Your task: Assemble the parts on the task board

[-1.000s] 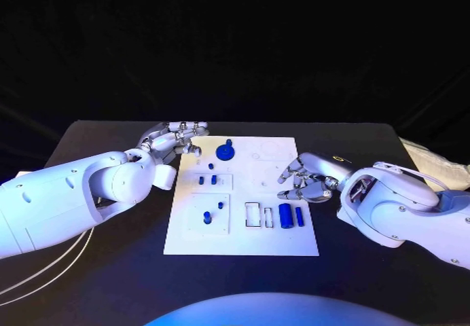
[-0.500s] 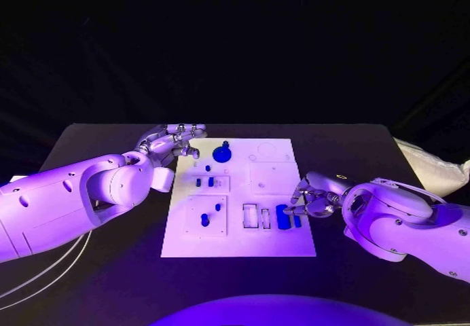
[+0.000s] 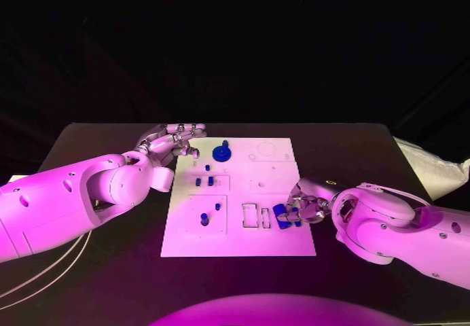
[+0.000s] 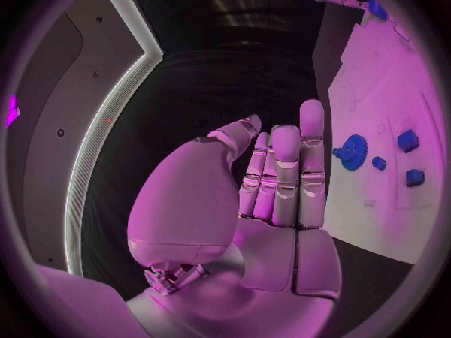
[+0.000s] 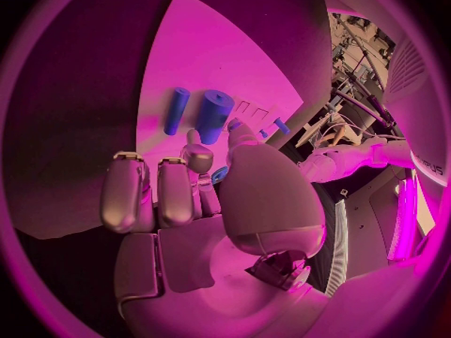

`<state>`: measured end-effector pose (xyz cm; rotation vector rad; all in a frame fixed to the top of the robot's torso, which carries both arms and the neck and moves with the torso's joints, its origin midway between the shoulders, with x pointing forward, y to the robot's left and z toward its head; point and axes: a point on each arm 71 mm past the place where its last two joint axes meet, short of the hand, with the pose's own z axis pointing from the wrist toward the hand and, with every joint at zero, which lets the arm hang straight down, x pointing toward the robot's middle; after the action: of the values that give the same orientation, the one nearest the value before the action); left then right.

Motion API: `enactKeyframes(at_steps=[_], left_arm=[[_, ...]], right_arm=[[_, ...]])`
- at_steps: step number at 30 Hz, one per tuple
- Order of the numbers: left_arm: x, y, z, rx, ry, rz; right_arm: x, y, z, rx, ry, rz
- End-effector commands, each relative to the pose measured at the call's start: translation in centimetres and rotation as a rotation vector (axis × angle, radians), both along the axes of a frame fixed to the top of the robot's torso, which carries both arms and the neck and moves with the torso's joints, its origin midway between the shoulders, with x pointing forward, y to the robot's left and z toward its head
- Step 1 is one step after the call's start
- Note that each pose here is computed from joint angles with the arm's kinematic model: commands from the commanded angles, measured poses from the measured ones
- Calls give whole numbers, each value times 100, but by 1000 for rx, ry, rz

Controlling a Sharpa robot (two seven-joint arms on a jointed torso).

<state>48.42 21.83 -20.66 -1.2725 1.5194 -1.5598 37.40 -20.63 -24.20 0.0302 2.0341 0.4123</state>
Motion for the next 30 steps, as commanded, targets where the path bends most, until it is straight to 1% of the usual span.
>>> enactKeyframes(at_steps=[1, 6, 13, 20, 23, 28, 30], left_arm=[[-2, -16, 2, -4, -7, -10], [-2, -17, -4, -3, -6, -11], [-3, -17, -10, -3, -4, -11], [-6, -18, -13, -4, -3, -12], [-6, -19, -13, -4, -3, -13], [-7, -18, -14, -4, -3, -14], [-7, -15, -16, -4, -3, -13]], right_arm=[[10, 7, -32, -40, 1, 12], [32, 30, -83, -64, 9, 26], [36, 91, -174, -72, 28, 37], [38, 106, -203, -62, 38, 29], [39, 108, -182, -34, 19, 11], [29, 71, -80, 83, -61, -47], [18, 57, -41, 125, -83, -64]])
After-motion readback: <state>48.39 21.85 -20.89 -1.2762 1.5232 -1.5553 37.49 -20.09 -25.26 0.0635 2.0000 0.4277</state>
